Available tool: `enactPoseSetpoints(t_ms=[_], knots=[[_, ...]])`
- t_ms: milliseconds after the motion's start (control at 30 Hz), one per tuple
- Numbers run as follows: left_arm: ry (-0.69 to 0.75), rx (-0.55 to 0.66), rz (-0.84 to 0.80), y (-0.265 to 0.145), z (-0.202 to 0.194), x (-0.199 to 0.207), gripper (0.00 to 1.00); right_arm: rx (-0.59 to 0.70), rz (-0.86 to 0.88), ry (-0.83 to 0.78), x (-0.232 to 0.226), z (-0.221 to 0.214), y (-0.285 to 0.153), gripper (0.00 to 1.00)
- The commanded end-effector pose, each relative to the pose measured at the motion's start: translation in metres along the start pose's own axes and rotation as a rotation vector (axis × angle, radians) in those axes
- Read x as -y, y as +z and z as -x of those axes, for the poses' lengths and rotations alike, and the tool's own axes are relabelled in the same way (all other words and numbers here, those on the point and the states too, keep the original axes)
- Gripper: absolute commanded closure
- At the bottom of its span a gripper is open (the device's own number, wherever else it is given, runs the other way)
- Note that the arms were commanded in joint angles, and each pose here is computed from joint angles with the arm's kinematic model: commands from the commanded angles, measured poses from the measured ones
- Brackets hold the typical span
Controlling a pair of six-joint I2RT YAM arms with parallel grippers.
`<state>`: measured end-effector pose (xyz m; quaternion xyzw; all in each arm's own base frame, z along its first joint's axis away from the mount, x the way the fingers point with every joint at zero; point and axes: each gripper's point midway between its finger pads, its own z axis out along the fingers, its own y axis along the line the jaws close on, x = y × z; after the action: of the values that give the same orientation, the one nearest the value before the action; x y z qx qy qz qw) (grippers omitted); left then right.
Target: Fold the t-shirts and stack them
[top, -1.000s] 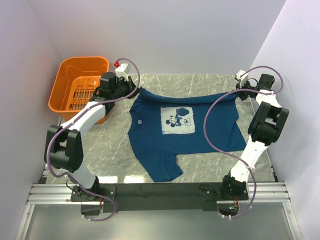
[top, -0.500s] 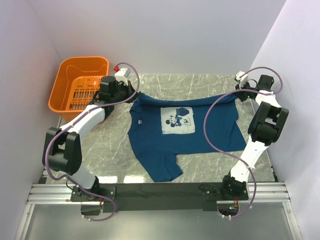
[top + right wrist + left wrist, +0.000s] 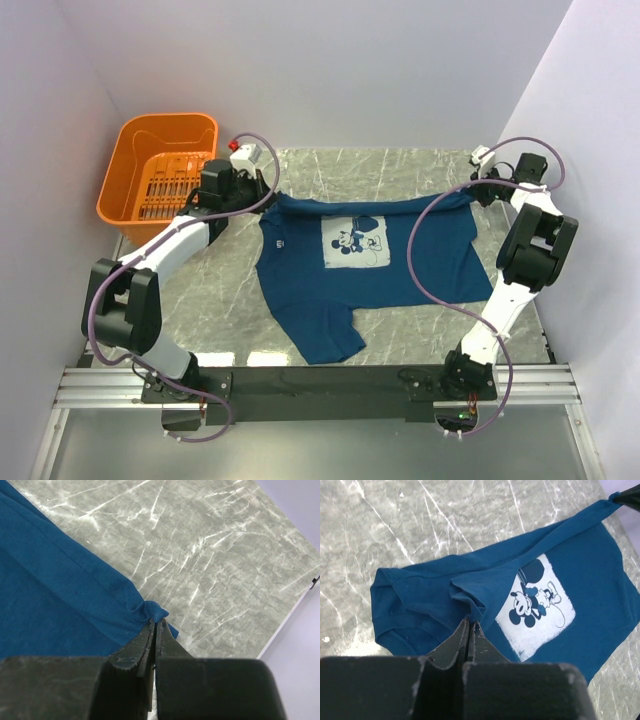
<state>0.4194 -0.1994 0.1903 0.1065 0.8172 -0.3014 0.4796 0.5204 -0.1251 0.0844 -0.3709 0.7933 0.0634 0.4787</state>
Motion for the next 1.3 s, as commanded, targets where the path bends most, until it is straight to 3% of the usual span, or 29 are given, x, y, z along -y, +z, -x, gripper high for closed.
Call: enactPoseSetpoints(t_ms=[0,900,1067,1267], knots=[[0.032,0.043,-0.014,-0.008,0.011,0.009,0.99,0.047,-0.057,-0.066,0.015,0.032,-0.026,1.0],[0.002,-0.04,0.006,-0.002,-0.023,0.007,0.99,0.026,-0.025,-0.079,-0.001,0.024,-0.03,0.96],[-0.001,-0.047,0.009,-0.002,-0.026,0.006,0.99,0.041,-0.029,-0.059,0.002,0.024,-0.038,0.77],[0.003,-0.051,0.015,-0.003,-0.028,0.005,0.99,0.091,0.016,-0.08,-0.005,0.025,-0.062,0.65]])
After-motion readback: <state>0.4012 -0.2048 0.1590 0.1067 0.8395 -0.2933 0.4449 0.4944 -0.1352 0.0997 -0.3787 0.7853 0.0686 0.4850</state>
